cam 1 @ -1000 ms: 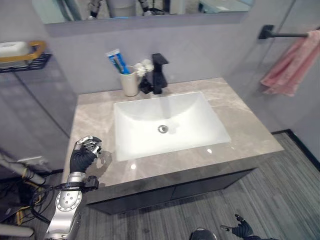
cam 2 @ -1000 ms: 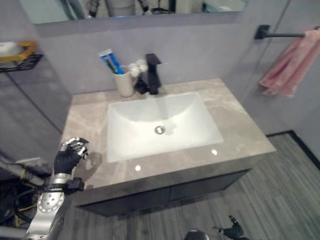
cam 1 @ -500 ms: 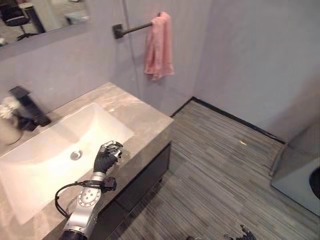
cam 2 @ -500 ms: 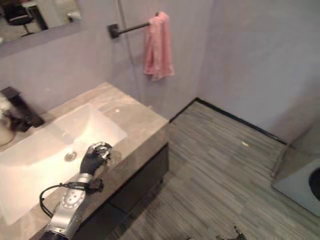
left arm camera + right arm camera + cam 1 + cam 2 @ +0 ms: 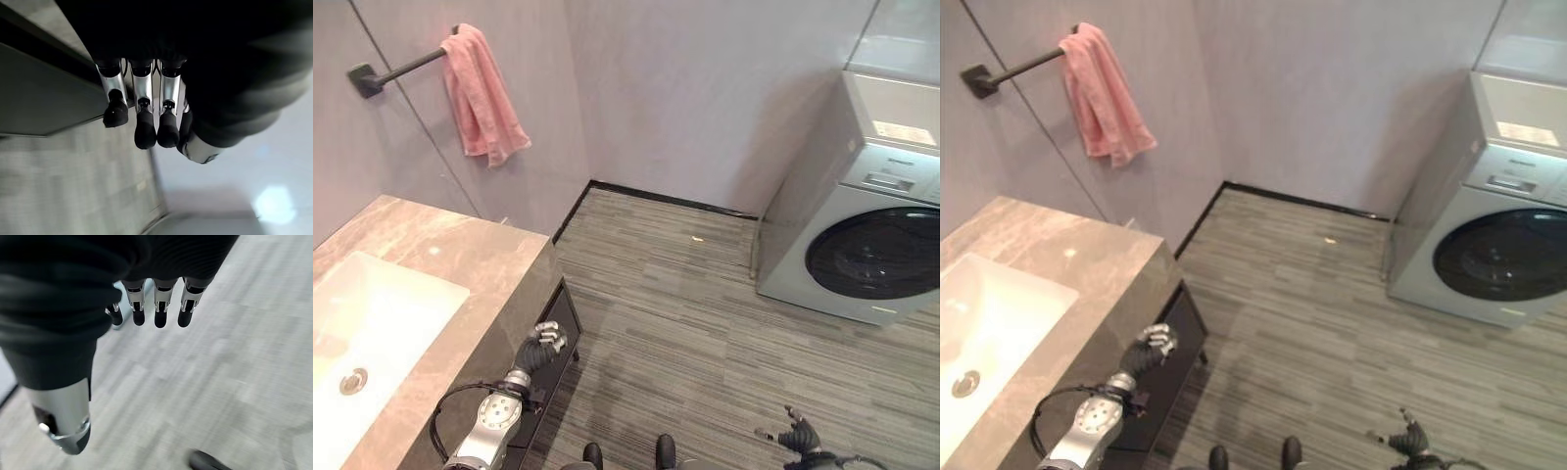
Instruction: Put brush and paste in cup on sink, flatten towel.
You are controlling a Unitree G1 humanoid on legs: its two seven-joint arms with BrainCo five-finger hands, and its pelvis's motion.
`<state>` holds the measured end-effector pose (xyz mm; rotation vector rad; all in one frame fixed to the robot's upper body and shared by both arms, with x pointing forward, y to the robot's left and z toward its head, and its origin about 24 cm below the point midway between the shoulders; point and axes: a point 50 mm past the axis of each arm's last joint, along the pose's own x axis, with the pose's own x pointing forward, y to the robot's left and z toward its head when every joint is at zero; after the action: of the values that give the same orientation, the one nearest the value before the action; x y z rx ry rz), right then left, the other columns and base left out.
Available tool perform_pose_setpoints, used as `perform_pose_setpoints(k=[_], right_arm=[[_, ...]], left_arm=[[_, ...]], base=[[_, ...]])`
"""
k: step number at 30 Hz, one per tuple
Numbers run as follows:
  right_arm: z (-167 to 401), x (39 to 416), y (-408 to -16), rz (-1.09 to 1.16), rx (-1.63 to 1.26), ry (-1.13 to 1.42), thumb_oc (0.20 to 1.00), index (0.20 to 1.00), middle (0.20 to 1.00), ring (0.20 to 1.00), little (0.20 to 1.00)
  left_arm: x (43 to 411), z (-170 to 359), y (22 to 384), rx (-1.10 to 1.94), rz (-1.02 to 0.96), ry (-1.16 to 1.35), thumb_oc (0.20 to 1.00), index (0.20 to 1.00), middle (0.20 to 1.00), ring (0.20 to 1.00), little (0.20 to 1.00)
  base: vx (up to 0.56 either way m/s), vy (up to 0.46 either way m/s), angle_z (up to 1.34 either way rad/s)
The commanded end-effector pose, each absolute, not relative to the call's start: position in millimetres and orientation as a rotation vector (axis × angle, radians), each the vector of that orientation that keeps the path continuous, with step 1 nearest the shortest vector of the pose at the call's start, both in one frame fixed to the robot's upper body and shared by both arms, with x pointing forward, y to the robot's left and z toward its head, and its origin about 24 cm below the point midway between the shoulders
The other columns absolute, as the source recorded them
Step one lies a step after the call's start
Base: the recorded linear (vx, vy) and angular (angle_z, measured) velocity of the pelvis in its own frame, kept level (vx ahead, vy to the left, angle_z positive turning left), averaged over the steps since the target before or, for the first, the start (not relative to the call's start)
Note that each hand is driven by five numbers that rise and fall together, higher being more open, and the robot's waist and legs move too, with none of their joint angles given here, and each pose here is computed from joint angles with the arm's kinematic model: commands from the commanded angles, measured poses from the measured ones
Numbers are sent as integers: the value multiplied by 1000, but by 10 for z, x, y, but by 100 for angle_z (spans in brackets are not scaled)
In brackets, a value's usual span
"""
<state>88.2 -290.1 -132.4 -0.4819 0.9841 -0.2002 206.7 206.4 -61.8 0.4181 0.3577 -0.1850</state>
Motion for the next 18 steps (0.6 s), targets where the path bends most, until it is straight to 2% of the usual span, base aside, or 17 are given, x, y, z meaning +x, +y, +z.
perform_pose_setpoints(k=[1,6,7,8,9,15,18], right_arm=[[-1239,1116,-2912,-187,-512,893,1000,1000,1000,1000,1000],[-1282,1084,-2894,-183,-522,928,1000,1000,1000,1000,1000],[-1292,1087,-2869,-169,-524,930,1000,1000,1000,1000,1000],[-1316,1057,-2852,-155,-533,949,1000,1000,1000,1000,1000],[-1367,975,-2822,-151,-524,994,1000,1000,1000,1000,1000],[-1424,949,-2724,-134,-495,1026,1000,1000,1000,1000,1000],[-1420,1034,-2641,-119,-467,995,1000,1000,1000,1000,1000]], left_arm=[[2092,-655,2055,608,-244,349,200,200,200,200,200],[1957,-928,2024,723,-319,476,200,200,200,200,200],[1929,-968,2034,729,-315,500,507,507,507,507,507],[1874,-1048,2058,755,-313,551,884,884,884,884,884],[1793,-1145,2091,759,-289,621,1000,1000,1000,1000,1000],[1684,-1252,2169,735,-215,724,1000,1000,1000,1000,1000],[1624,-1272,2266,643,-101,772,1000,1000,1000,1000,1000]], base=[[112,100,-34],[116,139,-37],[70,91,-17],[132,154,-19],[125,142,-15],[55,80,-19],[16,41,-34]])
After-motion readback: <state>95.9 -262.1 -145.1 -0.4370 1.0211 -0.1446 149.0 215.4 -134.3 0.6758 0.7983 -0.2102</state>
